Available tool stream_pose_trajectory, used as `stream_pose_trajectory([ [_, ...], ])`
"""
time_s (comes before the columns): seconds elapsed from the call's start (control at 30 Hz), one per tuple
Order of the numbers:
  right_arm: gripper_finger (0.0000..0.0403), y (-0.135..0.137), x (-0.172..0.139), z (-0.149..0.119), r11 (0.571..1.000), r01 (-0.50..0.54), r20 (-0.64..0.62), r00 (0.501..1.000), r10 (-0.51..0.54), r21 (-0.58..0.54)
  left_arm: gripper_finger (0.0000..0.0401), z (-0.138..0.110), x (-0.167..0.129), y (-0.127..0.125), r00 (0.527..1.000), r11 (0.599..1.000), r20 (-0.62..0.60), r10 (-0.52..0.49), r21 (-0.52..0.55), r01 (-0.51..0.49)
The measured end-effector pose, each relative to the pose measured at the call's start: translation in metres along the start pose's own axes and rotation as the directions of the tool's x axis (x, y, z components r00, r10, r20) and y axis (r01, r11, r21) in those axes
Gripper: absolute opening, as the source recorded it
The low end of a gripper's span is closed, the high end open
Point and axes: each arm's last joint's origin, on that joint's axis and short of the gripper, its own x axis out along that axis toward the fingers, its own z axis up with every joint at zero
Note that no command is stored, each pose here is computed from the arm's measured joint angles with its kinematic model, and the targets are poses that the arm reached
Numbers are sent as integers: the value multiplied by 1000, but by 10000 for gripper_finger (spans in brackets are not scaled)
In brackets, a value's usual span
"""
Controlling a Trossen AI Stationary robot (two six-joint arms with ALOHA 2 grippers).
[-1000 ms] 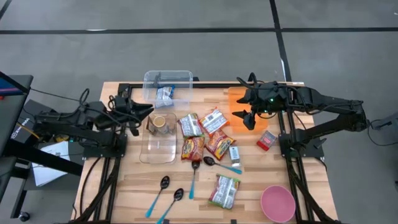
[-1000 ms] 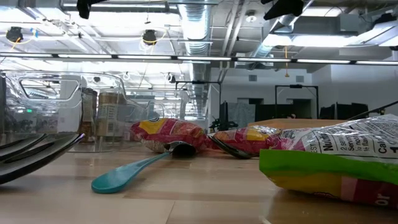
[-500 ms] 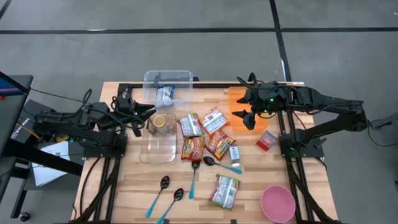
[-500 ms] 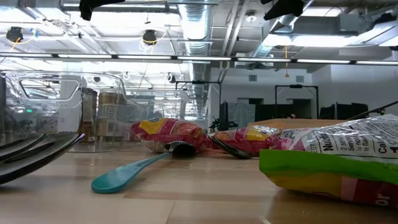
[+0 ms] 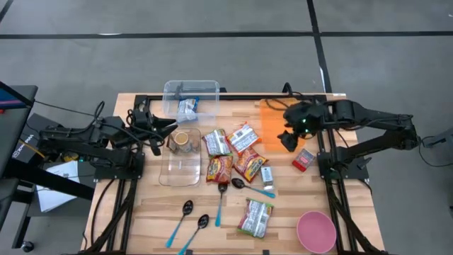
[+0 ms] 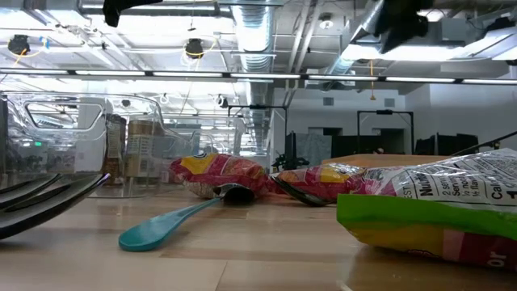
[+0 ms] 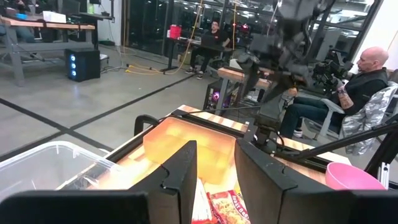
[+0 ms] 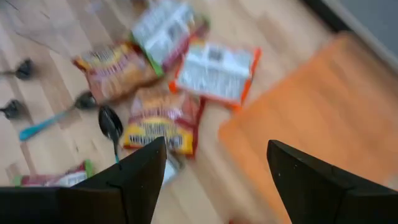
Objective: Pick & Place Food Item
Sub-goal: Put the white seasoning bottle into the transparent bin
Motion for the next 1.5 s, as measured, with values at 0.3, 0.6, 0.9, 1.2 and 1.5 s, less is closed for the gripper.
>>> stream_pose_trajectory([
  [0.3, 272, 19, 42, -38, 989, -75, -126, 988, 91, 126, 104, 0, 0, 0, 1000, 1000, 1, -1, 7, 1],
  [0.6, 272, 49, 83, -84, 924, -184, -124, 964, 237, 336, 104, 0, 0, 0, 1000, 998, 0, -1, 62, 1],
  [0.9, 272, 58, 91, -105, 827, -155, -134, 954, 266, 541, 104, 0, 1, 0, 1000, 992, 2, 5, 122, -5],
  [1.2, 272, 58, 96, -77, 938, -289, -63, 950, 305, 190, 104, -2, 4, -1, 1000, 989, -6, 20, 148, -19],
  [1.5, 272, 90, 94, -60, 409, -295, -141, 920, 367, -863, 104, -4, 10, -2, 999, 984, -24, 36, 176, -31],
])
